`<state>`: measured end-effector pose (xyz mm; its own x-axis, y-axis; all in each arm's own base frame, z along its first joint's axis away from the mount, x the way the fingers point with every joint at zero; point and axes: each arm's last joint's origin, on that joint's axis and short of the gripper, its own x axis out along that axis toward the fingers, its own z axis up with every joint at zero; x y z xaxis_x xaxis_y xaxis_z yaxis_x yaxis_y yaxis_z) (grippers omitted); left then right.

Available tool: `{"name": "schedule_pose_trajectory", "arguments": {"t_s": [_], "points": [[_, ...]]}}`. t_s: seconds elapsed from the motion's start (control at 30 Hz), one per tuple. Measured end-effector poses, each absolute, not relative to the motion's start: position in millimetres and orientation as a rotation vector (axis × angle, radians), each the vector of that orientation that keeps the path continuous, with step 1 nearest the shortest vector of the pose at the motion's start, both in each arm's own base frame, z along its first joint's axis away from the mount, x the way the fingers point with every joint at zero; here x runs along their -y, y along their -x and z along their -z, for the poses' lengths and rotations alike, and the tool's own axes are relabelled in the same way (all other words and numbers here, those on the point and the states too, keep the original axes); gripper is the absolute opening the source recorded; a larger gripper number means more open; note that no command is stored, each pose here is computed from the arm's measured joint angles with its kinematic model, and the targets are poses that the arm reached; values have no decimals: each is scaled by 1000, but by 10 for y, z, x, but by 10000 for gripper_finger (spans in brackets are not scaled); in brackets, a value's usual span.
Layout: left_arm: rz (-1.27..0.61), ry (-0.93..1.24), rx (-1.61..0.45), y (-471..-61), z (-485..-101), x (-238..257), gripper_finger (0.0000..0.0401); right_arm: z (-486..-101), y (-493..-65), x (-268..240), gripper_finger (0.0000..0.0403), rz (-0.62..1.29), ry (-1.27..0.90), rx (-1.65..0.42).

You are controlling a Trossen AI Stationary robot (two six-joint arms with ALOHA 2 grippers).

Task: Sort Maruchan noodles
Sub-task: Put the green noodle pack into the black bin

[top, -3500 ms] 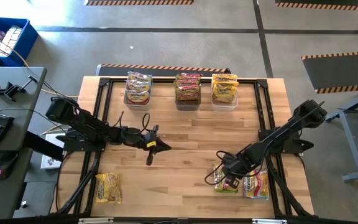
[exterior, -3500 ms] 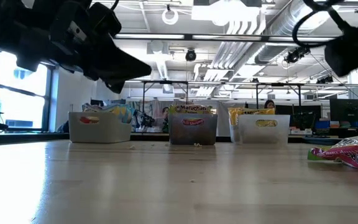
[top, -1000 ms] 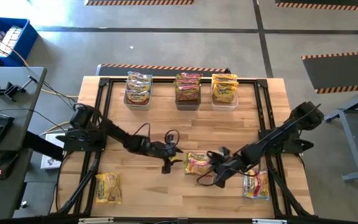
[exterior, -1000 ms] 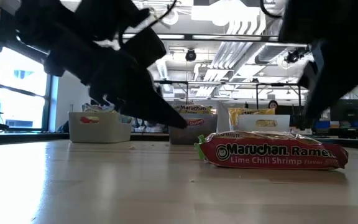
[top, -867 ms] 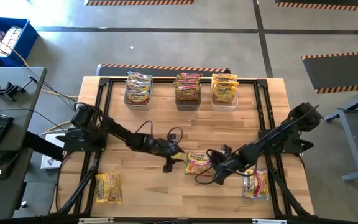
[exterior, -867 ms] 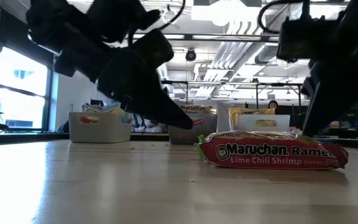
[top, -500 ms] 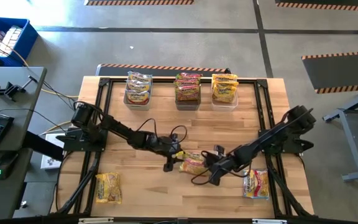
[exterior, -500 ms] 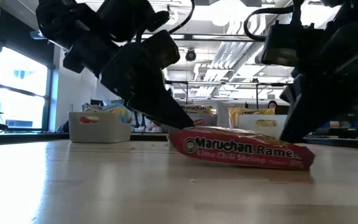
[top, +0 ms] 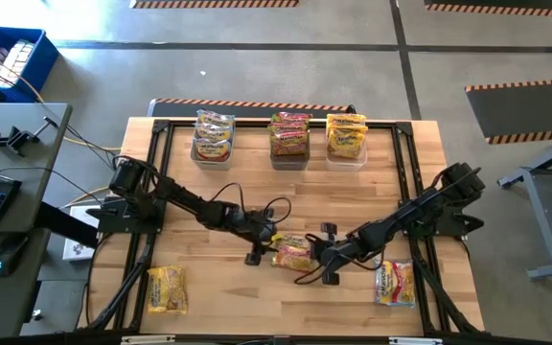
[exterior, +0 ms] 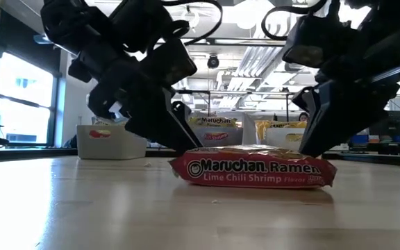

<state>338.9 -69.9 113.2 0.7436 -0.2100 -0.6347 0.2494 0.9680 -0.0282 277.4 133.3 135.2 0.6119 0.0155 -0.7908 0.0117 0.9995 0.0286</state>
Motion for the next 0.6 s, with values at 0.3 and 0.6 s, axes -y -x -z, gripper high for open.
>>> {"name": "schedule_pose_trajectory", "arguments": {"t_s": [0.3,0.6], "points": [[335,-25,-755,-3358,-1117,575,78,-1380,-2877,-1212,0,-79,40,-875],[330,-53,-795,-3244,-1194,364,6,-1476,-3047,-831,0,-146,117,-813]]}}
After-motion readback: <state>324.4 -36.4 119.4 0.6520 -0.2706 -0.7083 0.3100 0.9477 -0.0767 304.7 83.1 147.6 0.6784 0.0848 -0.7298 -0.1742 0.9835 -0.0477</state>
